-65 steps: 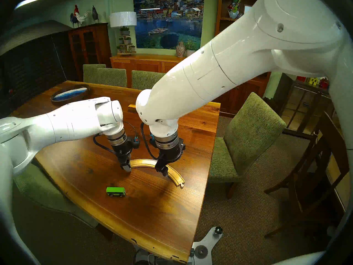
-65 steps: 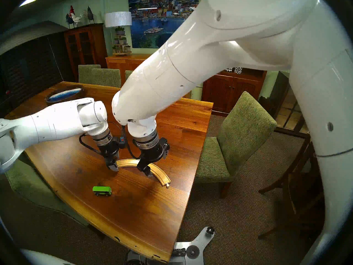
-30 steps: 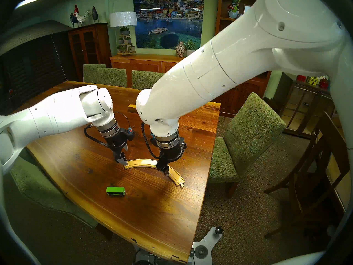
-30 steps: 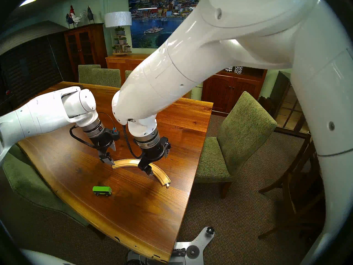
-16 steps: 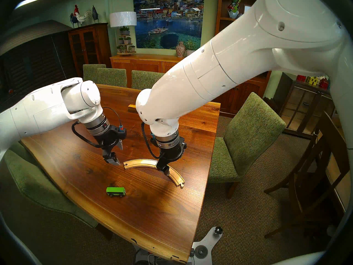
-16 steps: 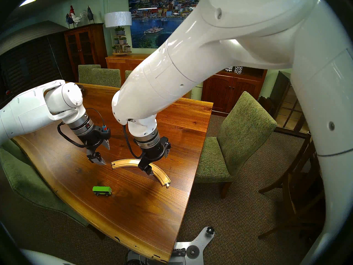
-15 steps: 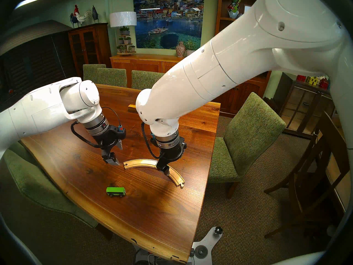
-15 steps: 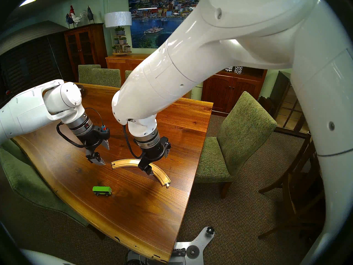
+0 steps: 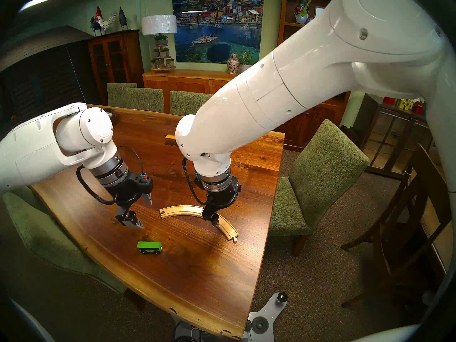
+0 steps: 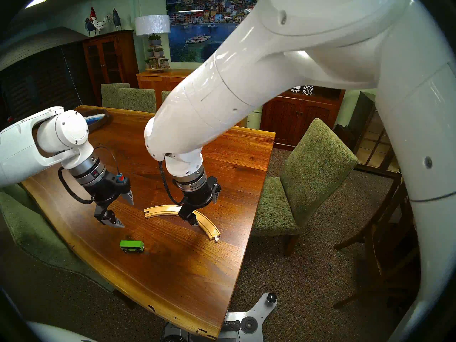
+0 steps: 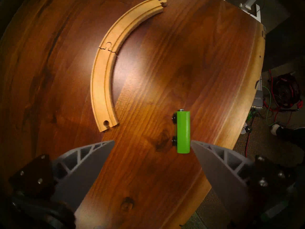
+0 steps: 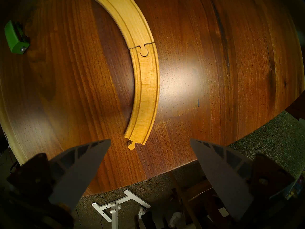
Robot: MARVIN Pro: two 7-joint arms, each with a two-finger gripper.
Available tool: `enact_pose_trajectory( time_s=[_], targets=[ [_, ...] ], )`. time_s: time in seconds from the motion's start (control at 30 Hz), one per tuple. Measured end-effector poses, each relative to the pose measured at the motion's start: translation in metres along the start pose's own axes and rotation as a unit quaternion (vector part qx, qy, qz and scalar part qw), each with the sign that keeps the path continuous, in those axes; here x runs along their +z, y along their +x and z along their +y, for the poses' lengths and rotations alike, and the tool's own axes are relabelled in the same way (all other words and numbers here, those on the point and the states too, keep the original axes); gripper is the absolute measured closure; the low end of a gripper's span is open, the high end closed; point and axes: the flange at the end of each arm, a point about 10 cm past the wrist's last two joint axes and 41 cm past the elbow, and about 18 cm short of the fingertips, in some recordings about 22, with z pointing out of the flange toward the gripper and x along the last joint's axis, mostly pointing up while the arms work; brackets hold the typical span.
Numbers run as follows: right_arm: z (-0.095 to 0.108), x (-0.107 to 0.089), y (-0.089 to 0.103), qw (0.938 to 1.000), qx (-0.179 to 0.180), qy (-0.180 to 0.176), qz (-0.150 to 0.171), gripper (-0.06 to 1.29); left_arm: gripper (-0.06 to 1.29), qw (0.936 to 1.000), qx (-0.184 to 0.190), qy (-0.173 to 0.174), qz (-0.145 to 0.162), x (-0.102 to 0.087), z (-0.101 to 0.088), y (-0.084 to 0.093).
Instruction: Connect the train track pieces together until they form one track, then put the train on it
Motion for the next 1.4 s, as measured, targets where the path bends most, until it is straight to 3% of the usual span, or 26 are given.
enact_pose_trajectory(
  time_s=[0.33,0.63,1.0,1.4],
  targets=[
    [0.0,0.0,0.0,1.0,0.0,0.0,0.0,0.01,0.02,0.9998,-0.007,-0.007,-0.02,0.013,0.031,-0.01],
    [0.0,0.0,0.0,1.0,0.0,0.0,0.0,0.01,0.02,0.9988,-0.021,-0.036,-0.025,0.035,0.05,-0.02],
    [0.0,0.0,0.0,1.0,0.0,0.0,0.0,0.01,0.02,0.9983,-0.033,-0.046,-0.016,0.04,0.046,-0.028],
    [0.0,0.0,0.0,1.0,0.0,0.0,0.0,0.01,0.02,0.9985,-0.042,-0.021,-0.03,0.059,0.033,-0.022]
  ],
)
